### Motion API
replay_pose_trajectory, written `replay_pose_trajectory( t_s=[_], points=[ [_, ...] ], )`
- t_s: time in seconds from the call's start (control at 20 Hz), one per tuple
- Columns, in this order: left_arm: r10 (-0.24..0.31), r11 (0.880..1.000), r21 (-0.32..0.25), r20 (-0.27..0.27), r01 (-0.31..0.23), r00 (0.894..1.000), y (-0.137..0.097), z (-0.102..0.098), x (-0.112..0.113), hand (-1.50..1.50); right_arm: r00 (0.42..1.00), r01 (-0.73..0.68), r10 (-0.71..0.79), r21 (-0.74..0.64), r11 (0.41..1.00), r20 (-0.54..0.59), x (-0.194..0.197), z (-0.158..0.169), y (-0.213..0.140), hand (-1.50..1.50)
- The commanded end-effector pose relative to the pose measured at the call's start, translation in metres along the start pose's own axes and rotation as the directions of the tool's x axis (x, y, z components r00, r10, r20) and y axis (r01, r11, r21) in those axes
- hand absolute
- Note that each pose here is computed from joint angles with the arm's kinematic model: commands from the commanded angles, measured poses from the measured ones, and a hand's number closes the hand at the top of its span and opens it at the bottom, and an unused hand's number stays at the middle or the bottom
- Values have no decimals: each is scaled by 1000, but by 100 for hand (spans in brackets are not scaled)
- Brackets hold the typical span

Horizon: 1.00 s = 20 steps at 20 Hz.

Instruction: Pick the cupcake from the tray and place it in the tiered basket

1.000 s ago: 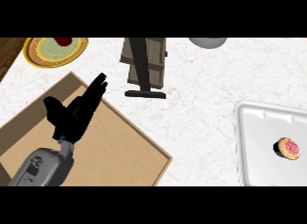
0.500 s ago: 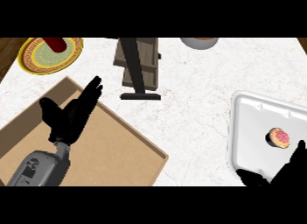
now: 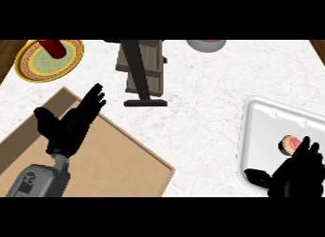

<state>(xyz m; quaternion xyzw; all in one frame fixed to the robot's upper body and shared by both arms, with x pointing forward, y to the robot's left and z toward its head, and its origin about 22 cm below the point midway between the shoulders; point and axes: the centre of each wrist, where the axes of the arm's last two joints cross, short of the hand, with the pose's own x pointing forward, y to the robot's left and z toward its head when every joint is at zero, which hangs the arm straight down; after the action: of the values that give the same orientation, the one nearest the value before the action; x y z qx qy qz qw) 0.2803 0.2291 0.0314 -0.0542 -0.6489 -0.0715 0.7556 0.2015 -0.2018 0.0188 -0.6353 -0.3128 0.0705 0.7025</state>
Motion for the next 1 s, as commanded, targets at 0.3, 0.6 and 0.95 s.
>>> replay_pose_trajectory(
  t_s=[0.3,0.6,0.95],
  points=[
    [9,999,37,-26,-8,1000,3,-5,-18,0,995,48,-52,-40,998,-81,-9,-12,9,-150],
    [35,999,21,-20,-35,999,14,-6,-9,0,992,77,-77,-12,997,-103,-4,-21,17,-150],
    [12,1000,16,-24,-12,1000,-1,-5,0,0,986,107,-112,-44,993,-121,-29,-48,33,-150]
  ],
)
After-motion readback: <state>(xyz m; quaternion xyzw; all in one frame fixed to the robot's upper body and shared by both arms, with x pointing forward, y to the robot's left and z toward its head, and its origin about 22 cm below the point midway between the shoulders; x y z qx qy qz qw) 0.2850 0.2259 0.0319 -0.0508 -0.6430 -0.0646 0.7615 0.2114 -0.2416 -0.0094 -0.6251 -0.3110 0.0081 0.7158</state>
